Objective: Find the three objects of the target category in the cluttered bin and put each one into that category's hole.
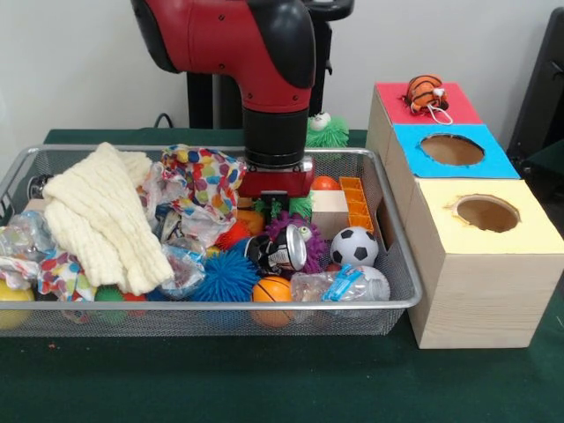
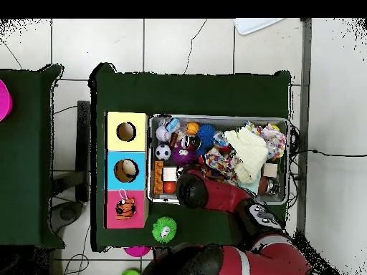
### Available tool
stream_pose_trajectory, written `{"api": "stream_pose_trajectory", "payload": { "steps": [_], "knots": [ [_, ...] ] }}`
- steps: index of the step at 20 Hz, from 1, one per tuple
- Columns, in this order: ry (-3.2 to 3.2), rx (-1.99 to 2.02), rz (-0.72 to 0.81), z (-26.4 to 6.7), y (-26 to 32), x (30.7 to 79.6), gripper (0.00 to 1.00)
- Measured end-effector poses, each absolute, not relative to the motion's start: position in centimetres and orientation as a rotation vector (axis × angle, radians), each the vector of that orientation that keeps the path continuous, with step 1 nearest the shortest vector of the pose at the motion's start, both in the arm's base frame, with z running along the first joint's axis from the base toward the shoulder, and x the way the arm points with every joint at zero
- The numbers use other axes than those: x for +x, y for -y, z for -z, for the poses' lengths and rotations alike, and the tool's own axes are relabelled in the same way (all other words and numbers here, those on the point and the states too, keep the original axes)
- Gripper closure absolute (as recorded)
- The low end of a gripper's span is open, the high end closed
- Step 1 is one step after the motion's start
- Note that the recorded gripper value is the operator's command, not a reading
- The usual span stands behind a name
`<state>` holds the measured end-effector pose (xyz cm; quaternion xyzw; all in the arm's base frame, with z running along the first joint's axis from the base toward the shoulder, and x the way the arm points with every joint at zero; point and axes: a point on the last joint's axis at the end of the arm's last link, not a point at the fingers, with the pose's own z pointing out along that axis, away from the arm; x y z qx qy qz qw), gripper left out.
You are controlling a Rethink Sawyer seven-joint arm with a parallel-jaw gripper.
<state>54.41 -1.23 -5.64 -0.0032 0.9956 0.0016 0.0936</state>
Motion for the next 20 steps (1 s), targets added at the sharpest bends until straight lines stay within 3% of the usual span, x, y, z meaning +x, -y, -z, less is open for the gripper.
{"api": "stream_pose_trajectory", "payload": {
  "steps": [12,20],
  "knots": [
    [-3.014,-0.170,0.038,3.7,2.5,54.3,1.00],
    [-3.027,-0.315,0.164,1.7,5.9,54.5,1.00]
  ]
}}
